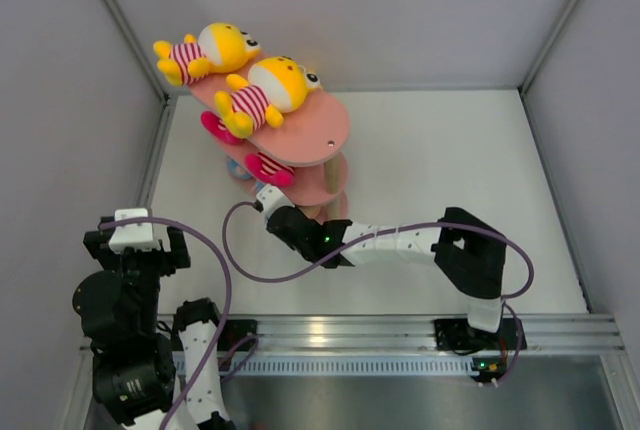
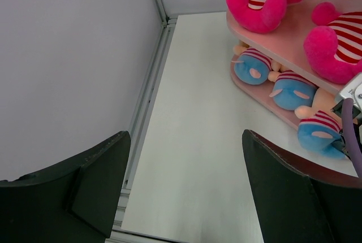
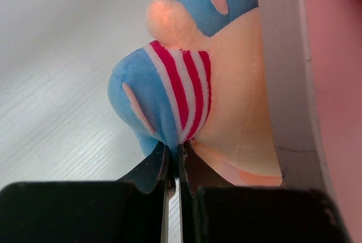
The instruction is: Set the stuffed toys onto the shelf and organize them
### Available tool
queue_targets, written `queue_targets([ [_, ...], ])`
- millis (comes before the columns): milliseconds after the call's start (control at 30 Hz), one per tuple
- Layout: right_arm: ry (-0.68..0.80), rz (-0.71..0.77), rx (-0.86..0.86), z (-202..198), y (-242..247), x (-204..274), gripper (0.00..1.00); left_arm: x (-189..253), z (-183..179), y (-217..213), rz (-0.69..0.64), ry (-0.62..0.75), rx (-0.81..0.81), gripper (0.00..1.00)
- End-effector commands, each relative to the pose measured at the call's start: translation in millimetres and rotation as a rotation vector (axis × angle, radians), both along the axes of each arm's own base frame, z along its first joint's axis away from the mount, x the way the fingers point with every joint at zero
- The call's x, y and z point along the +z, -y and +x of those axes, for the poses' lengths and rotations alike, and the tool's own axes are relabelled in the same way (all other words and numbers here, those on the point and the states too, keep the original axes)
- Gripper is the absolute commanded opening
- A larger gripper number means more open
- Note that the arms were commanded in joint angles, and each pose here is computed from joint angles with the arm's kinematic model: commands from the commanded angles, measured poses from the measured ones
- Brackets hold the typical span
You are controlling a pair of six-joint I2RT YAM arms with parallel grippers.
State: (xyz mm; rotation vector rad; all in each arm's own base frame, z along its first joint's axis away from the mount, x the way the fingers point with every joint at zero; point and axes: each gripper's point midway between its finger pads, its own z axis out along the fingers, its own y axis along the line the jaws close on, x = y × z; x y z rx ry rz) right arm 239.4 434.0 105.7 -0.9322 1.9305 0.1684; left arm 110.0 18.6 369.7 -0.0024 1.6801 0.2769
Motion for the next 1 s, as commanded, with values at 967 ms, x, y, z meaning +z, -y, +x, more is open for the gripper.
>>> queue_targets([
  [967,0.098,-0.083,-0.165,7.4,40.2,41.0,0.00,17.4,-5.6,4.7,0.037,0.081,-0.021,0.87],
])
